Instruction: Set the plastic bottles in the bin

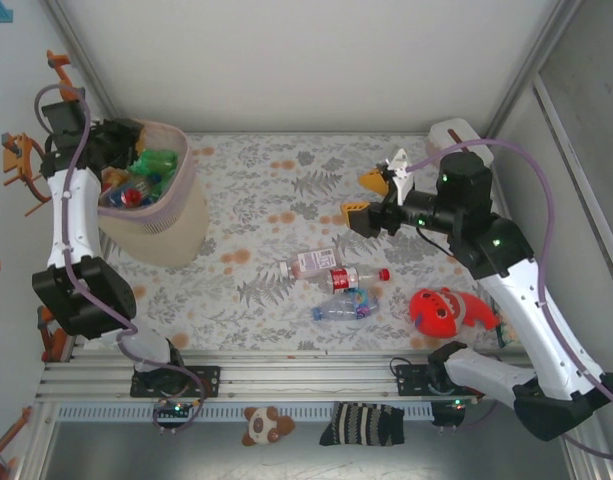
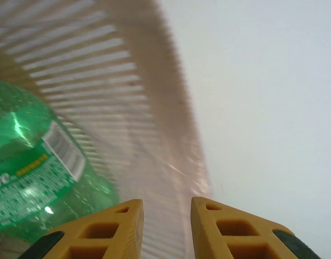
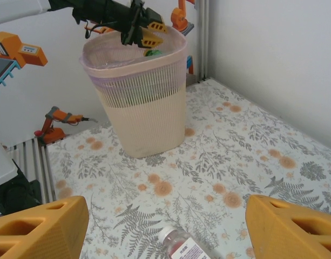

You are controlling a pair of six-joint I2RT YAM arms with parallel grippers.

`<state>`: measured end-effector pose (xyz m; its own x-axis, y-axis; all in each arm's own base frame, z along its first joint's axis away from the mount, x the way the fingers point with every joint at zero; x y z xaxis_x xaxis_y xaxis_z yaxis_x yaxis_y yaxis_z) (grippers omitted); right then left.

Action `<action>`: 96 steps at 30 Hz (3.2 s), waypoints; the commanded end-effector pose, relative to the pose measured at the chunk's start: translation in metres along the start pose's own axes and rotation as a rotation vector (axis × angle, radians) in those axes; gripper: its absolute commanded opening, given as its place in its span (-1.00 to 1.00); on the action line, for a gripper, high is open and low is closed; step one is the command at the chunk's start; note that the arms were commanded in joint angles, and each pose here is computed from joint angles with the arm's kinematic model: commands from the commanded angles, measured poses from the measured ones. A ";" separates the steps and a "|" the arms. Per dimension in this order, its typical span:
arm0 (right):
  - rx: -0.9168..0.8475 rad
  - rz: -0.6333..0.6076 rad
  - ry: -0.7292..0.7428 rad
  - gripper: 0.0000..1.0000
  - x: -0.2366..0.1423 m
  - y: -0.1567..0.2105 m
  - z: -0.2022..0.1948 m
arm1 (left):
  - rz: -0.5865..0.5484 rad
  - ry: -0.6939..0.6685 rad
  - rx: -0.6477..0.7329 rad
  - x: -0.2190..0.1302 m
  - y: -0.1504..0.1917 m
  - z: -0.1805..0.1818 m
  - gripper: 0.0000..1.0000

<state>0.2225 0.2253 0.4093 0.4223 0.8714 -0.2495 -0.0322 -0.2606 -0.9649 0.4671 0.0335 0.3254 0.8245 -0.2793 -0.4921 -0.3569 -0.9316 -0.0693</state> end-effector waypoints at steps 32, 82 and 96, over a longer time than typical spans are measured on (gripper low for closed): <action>0.947 0.513 0.559 0.37 -0.025 0.175 -0.027 | 0.065 0.285 0.486 -0.139 0.120 -0.024 -0.20; 2.036 0.401 1.014 -0.06 0.022 0.399 -0.064 | 0.134 0.317 0.448 -0.135 0.152 -0.009 -0.12; 2.069 0.331 1.025 -0.46 0.012 0.393 -0.065 | 0.143 0.316 0.452 -0.132 0.157 -0.013 -0.13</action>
<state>0.2751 0.1114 0.0306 0.3215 0.3264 -0.8889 -0.4584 0.8750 0.1555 0.3073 -0.0761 0.3742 0.8106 -0.5112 -0.2855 -0.5855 -0.7058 -0.3987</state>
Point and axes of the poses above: each hand's point on the last joint's axis, 136 mm out from that joint toward the fingers, its own x axis out along the fingers, its own z axis along the line the jaws close on, y = z × x, the point moved 1 cm from there along -x, back along the fingers, and after that the axes turned 10 degrees about -x, right-handed, at the moved point
